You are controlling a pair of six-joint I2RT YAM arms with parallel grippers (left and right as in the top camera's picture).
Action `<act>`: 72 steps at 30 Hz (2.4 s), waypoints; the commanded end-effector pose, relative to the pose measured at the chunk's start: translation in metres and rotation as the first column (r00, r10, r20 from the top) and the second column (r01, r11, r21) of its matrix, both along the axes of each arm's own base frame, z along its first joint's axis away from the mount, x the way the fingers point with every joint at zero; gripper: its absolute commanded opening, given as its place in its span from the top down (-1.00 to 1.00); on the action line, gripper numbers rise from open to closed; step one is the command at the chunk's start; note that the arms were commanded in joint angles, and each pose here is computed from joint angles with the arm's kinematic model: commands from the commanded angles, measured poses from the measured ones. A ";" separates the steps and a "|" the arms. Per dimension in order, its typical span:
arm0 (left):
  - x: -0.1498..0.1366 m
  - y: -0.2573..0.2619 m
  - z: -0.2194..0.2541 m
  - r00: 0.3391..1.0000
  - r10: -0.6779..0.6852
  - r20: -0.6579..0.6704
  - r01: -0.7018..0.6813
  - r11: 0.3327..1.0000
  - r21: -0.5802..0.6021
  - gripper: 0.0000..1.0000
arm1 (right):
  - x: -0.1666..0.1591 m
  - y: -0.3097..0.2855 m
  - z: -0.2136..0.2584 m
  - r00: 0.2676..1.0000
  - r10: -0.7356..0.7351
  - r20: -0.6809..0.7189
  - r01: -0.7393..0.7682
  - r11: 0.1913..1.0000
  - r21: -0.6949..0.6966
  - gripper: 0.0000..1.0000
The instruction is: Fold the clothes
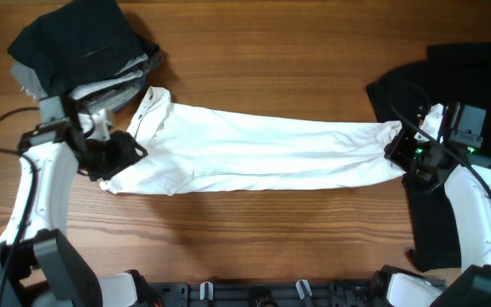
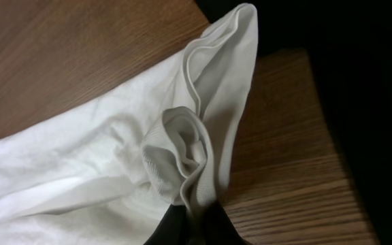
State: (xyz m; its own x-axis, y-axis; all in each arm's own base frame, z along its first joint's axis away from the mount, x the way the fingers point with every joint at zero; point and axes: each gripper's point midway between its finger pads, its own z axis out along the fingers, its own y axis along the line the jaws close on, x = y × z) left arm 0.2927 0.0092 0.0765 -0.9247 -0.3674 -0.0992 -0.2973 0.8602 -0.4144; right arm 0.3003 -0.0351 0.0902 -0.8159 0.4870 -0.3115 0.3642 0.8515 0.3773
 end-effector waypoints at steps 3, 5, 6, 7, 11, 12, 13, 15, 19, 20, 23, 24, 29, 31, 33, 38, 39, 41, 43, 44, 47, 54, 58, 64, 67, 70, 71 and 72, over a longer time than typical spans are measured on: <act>-0.020 -0.020 -0.026 0.980 -0.116 -0.163 0.130 0.989 0.075 0.01 | 0.003 -0.007 0.008 1.000 -0.014 0.012 0.014 0.999 -0.035 0.91; -0.027 -0.029 -0.034 0.967 -0.145 -0.209 0.160 0.986 0.055 -0.06 | 0.003 -0.007 0.009 1.000 -0.014 0.014 0.014 0.999 -0.035 0.91; -0.028 -0.033 -0.037 0.963 -0.158 -0.220 0.172 0.984 0.048 -0.01 | 0.003 -0.007 0.009 1.000 -0.014 0.015 0.014 0.999 -0.035 0.91; -0.030 -0.037 -0.040 0.958 -0.170 -0.231 0.183 0.982 0.038 0.00 | 0.003 -0.007 0.009 1.000 -0.013 0.015 0.014 0.999 -0.036 0.91; -0.041 -0.055 -0.054 0.934 -0.231 -0.273 0.245 0.969 0.018 -0.04 | 0.003 -0.007 0.009 1.000 -0.014 0.015 0.014 0.999 -0.036 0.91; -0.039 -0.058 -0.055 0.934 -0.242 -0.263 0.257 0.966 0.021 -0.02 | 0.004 -0.007 0.009 1.000 -0.014 0.018 0.014 0.999 -0.036 0.92; -0.037 -0.061 -0.055 0.933 -0.252 -0.256 0.267 0.963 0.023 0.00 | 0.004 -0.008 0.009 1.000 -0.014 0.018 0.014 0.999 -0.036 0.91; -0.037 -0.064 -0.057 0.929 -0.269 -0.254 0.288 0.957 0.039 0.03 | 0.003 -0.007 0.009 1.000 -0.014 0.015 0.014 0.999 -0.035 0.91; -0.051 -0.069 -0.059 0.903 -0.296 -0.312 0.326 0.944 0.048 0.08 | 0.003 -0.007 0.009 1.000 -0.013 0.015 0.014 0.999 -0.036 0.90; -0.057 -0.071 -0.058 0.893 -0.303 -0.333 0.333 0.942 0.037 0.06 | 0.003 -0.007 0.009 1.000 -0.014 0.014 0.014 0.999 -0.036 0.90; -0.065 -0.073 -0.057 0.877 -0.314 -0.362 0.348 0.937 0.030 -0.02 | 0.004 -0.007 0.009 1.000 -0.014 0.016 0.015 0.999 -0.036 0.90; -0.063 -0.073 -0.059 0.881 -0.314 -0.353 0.349 0.936 0.038 -0.01 | 0.004 -0.007 0.009 1.000 -0.014 0.016 0.014 0.999 -0.036 0.90; -0.057 -0.068 -0.076 0.905 -0.289 -0.311 0.329 0.940 0.086 0.26 | 0.004 -0.007 0.009 1.000 -0.014 0.016 0.014 0.999 -0.036 0.88; -0.058 -0.069 -0.076 0.905 -0.286 -0.313 0.326 0.942 0.080 0.65 | 0.004 -0.008 0.009 1.000 -0.013 0.018 0.014 0.999 -0.037 0.88; -0.058 -0.072 -0.075 0.905 -0.290 -0.311 0.324 0.944 0.064 0.92 | 0.004 -0.008 0.009 1.000 -0.014 0.018 0.014 0.999 -0.037 0.85; -0.040 -0.076 -0.058 0.916 -0.294 -0.271 0.319 0.946 0.052 0.92 | 0.004 -0.008 0.009 1.000 -0.014 0.018 0.014 0.999 -0.037 0.84; -0.027 -0.077 -0.052 0.926 -0.295 -0.235 0.317 0.946 0.062 0.92 | 0.004 -0.008 0.009 1.000 -0.014 0.017 0.014 0.999 -0.037 0.83; -0.011 -0.078 -0.048 0.939 -0.296 -0.178 0.313 0.947 0.077 0.92 | 0.004 -0.008 0.009 1.000 -0.014 0.017 0.014 0.999 -0.037 0.84; 0.002 -0.079 -0.047 0.947 -0.296 -0.127 0.309 0.947 0.090 0.92 | 0.004 -0.007 0.009 1.000 -0.013 0.017 0.014 0.999 -0.036 0.84; 0.006 -0.079 -0.047 0.949 -0.297 -0.110 0.307 0.947 0.096 0.90 | 0.004 -0.007 0.009 1.000 -0.013 0.017 0.014 0.999 -0.036 0.83; 0.016 -0.076 -0.048 0.953 -0.293 -0.077 0.301 0.945 0.130 0.28 | 0.004 -0.008 0.009 1.000 -0.014 0.017 0.014 0.999 -0.037 0.82; 0.007 -0.067 -0.039 0.949 -0.292 -0.120 0.310 0.937 0.163 -0.81 | 0.009 0.011 0.017 0.994 0.081 0.076 -0.084 0.996 0.037 0.60; 0.021 -0.061 0.011 0.957 -0.282 -0.066 0.290 0.937 0.195 -0.89 | 0.018 0.043 0.031 0.963 0.211 0.166 -0.228 0.969 0.096 0.65; 0.040 -0.050 0.069 0.968 -0.247 0.044 0.232 0.947 0.221 -1.00 | 0.018 0.071 0.026 0.971 0.215 0.106 -0.223 0.972 0.071 0.70; 0.029 -0.038 0.070 0.977 -0.212 0.005 0.206 0.956 0.211 -1.00 | 0.019 0.030 0.024 0.994 0.064 0.084 -0.070 0.995 0.066 0.02; 0.026 -0.030 0.071 0.982 -0.187 -0.005 0.184 0.961 0.205 -0.99 | 0.012 -0.004 0.012 0.999 -0.026 0.038 0.023 0.998 0.064 -0.56; 0.026 -0.028 0.072 0.984 -0.180 0.001 0.175 0.963 0.207 -1.00 | 0.008 -0.014 0.001 0.999 -0.041 0.005 0.040 0.997 0.066 -0.71; 0.027 -0.027 0.075 0.984 -0.177 0.011 0.171 0.963 0.209 -1.00 | 0.006 -0.019 -0.012 0.998 -0.054 -0.036 0.056 0.996 0.075 -0.74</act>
